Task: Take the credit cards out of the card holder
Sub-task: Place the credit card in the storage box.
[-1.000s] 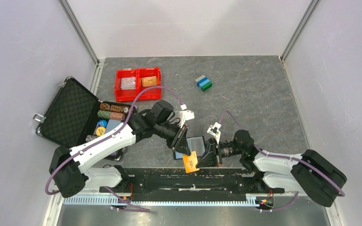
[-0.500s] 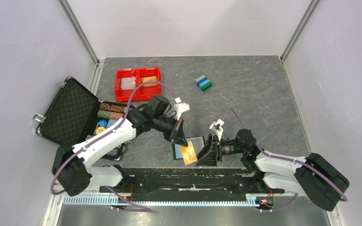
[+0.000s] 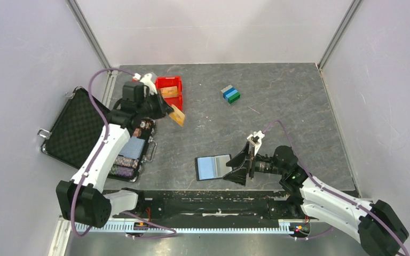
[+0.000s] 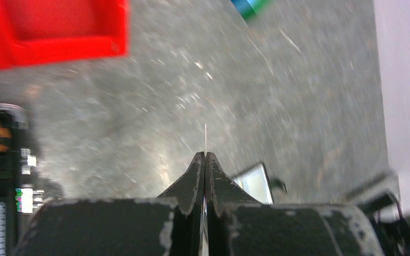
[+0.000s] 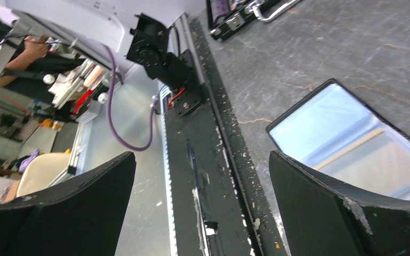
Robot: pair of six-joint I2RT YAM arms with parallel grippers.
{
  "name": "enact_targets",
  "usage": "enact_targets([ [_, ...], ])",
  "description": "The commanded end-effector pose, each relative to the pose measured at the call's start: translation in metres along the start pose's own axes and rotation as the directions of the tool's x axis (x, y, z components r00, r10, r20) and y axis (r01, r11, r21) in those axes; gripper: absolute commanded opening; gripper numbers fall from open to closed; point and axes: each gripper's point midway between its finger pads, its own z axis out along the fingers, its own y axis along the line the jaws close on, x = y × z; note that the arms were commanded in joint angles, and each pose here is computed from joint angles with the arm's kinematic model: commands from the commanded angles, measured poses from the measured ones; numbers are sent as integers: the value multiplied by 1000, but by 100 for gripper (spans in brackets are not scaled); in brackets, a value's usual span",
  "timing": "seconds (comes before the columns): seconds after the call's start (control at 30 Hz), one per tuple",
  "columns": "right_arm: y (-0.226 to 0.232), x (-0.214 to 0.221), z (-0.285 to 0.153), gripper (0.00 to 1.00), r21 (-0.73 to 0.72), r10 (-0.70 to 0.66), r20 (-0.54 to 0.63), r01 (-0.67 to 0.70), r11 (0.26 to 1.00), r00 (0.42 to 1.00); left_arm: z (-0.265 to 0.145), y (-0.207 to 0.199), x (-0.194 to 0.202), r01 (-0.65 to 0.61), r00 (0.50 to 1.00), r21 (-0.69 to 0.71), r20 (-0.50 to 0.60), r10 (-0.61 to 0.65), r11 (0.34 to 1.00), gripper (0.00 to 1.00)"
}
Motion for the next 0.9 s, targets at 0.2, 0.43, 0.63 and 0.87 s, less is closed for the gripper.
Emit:
enact_targets([
  [0.2,-20,-27,-3,98,171,-72,63,60,983,995,17,89,-125,351,846,-171,479,-234,921,2],
  [0.43,-26,-32,1,98,190,-97,49,86,978,994,55,134,-149,471,751,-212,607,-262,856,2],
  [0.63,-31,-32,6,98,197,-97,6,94,976,995,106,146,-153,500,739,-138,582,-338,855,2],
  [0.87,-45,-31,10,98,225,-93,-35,98,969,995,146,160,-154,489,751,-123,563,-345,864,2],
])
